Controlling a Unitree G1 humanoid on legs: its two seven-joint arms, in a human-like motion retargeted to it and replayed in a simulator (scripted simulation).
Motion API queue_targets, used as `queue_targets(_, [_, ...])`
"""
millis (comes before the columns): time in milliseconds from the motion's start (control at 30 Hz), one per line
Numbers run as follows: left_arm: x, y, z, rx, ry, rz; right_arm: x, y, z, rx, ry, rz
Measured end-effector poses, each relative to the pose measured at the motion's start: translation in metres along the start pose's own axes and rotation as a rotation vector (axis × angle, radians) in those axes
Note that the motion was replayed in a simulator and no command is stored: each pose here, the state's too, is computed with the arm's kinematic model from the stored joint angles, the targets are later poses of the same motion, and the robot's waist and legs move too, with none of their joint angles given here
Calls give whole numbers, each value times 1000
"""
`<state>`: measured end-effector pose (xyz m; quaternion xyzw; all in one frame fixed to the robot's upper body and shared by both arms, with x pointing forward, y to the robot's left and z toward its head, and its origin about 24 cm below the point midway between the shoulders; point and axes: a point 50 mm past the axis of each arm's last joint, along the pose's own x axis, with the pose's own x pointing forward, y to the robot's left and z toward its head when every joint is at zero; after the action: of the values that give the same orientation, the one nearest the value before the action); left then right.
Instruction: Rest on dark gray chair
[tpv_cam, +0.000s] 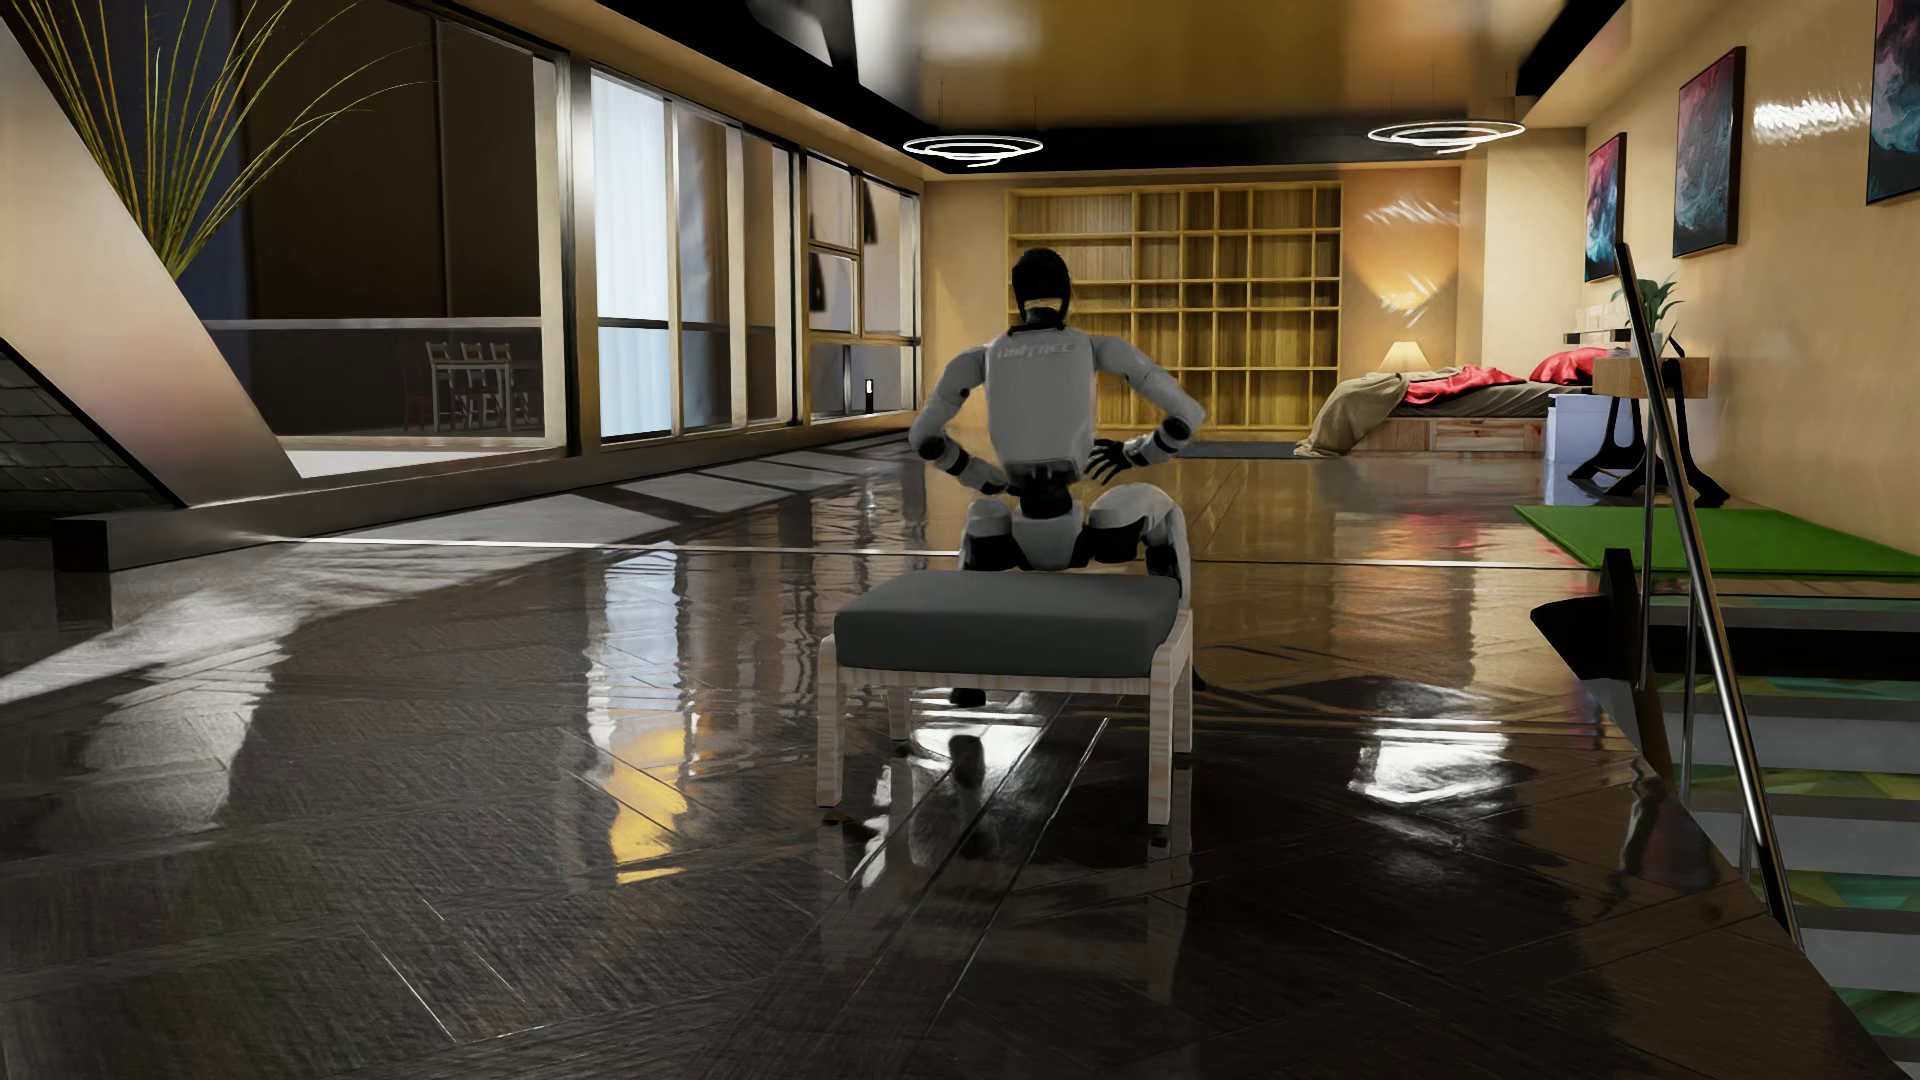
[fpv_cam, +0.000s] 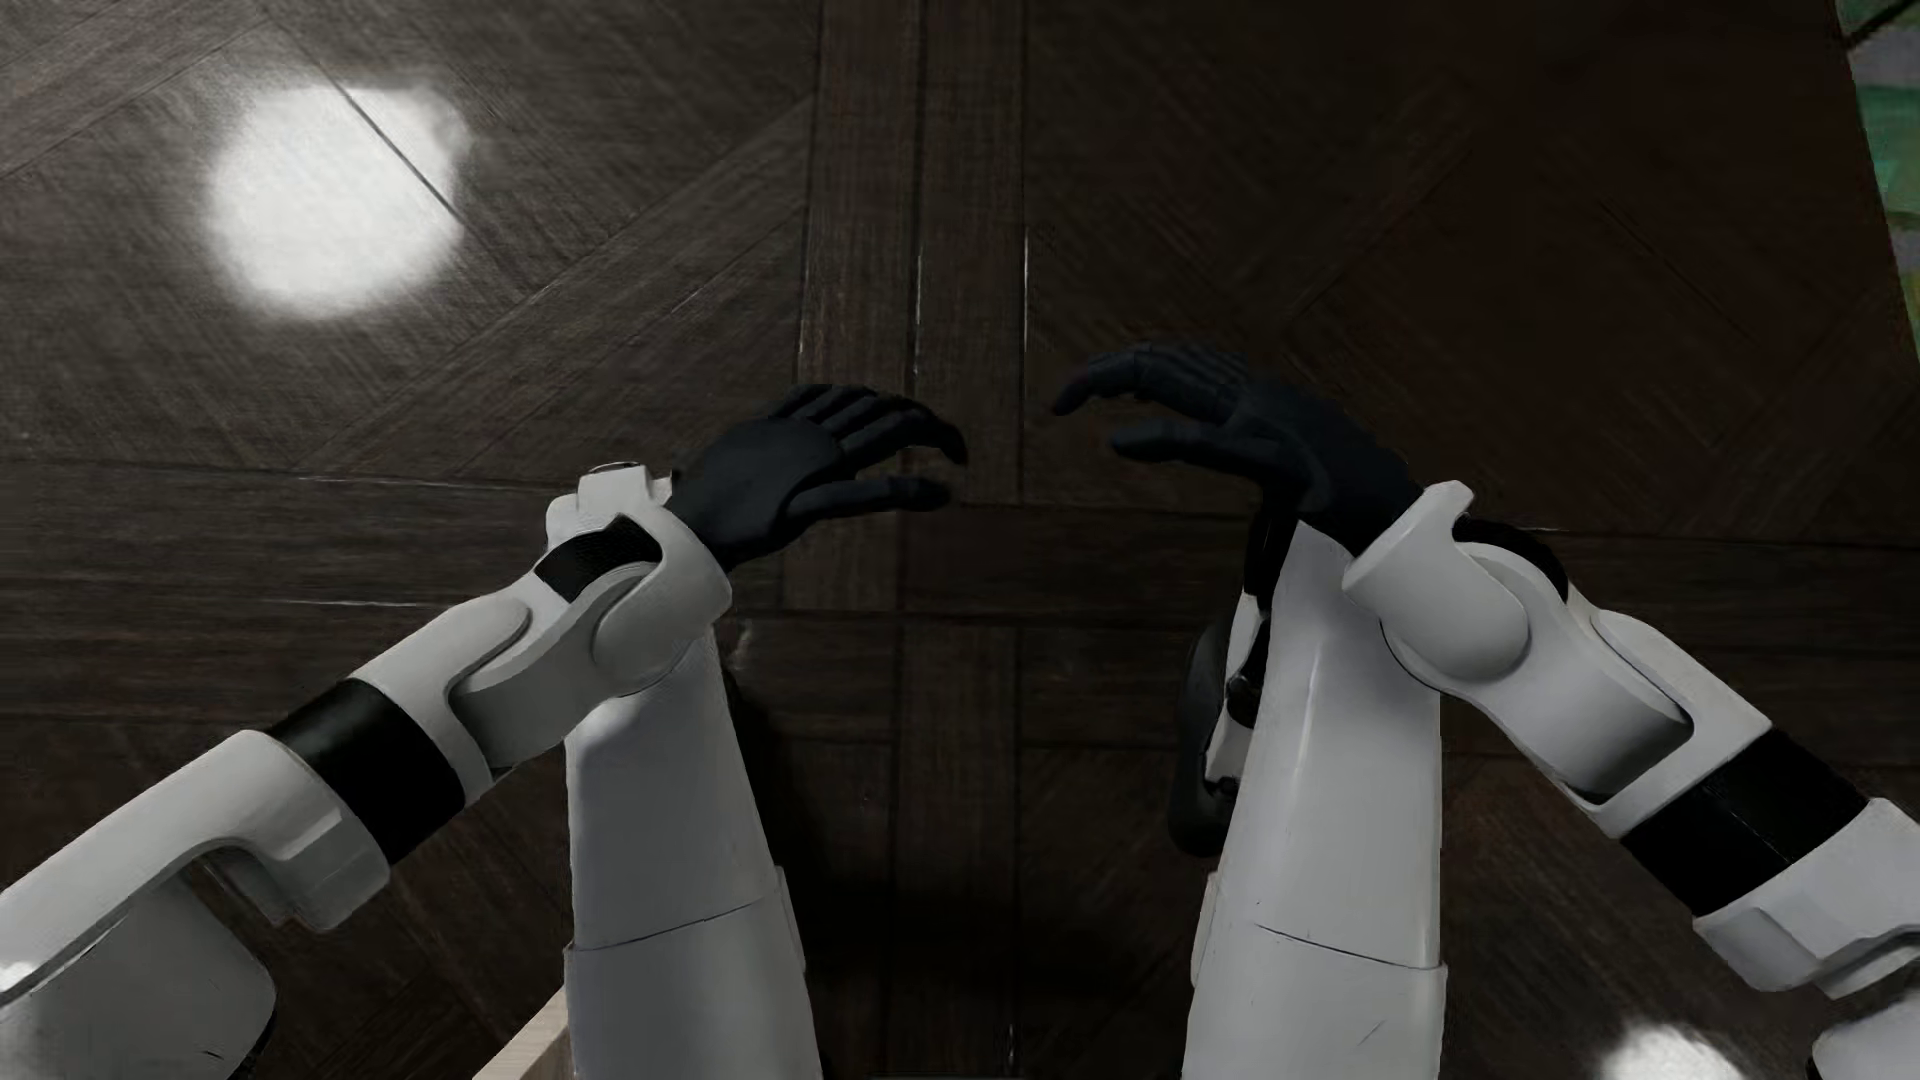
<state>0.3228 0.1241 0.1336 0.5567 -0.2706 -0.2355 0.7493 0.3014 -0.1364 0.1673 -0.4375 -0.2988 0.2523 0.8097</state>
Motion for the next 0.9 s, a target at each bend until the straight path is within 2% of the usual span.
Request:
queue_targets(67, [-7, -25, -16, -132, 155, 42, -15, 14, -22, 75, 132, -40])
queue_targets(200, [-38, -76, -43, -468, 557, 252, -55, 53, -66, 299, 461, -277])
queue_targets(267, [-64, -106, -55, -638, 749, 231, -80, 82, -85, 452, 667, -358])
queue_targets(300, [-82, -122, -61, -662, 838, 194, -96, 96, -93, 498, 762, -386])
queue_targets(367, [-127, -155, -75, -696, 1031, -25, -130, 129, -109, 561, 985, -287])
queue_targets(467, [-202, -197, -71, -746, 1204, -466, -186, 179, -115, 627, 1219, 175])
queue_targets(567, [-252, -224, -45, -776, 1267, -665, -226, 213, -97, 617, 1267, 491])
queue_targets(600, [-265, -231, -37, -811, 1304, -687, -238, 223, -90, 646, 1297, 533])
queue_targets(700, [-289, -243, -17, -913, 1396, -688, -264, 242, -72, 749, 1394, 533])
queue_targets(767, [-288, -249, -7, -940, 1381, -682, -264, 247, -66, 771, 1388, 528])
queue_targets(900, [-266, -251, -1, -946, 1254, -690, -253, 251, -61, 791, 1332, 498])
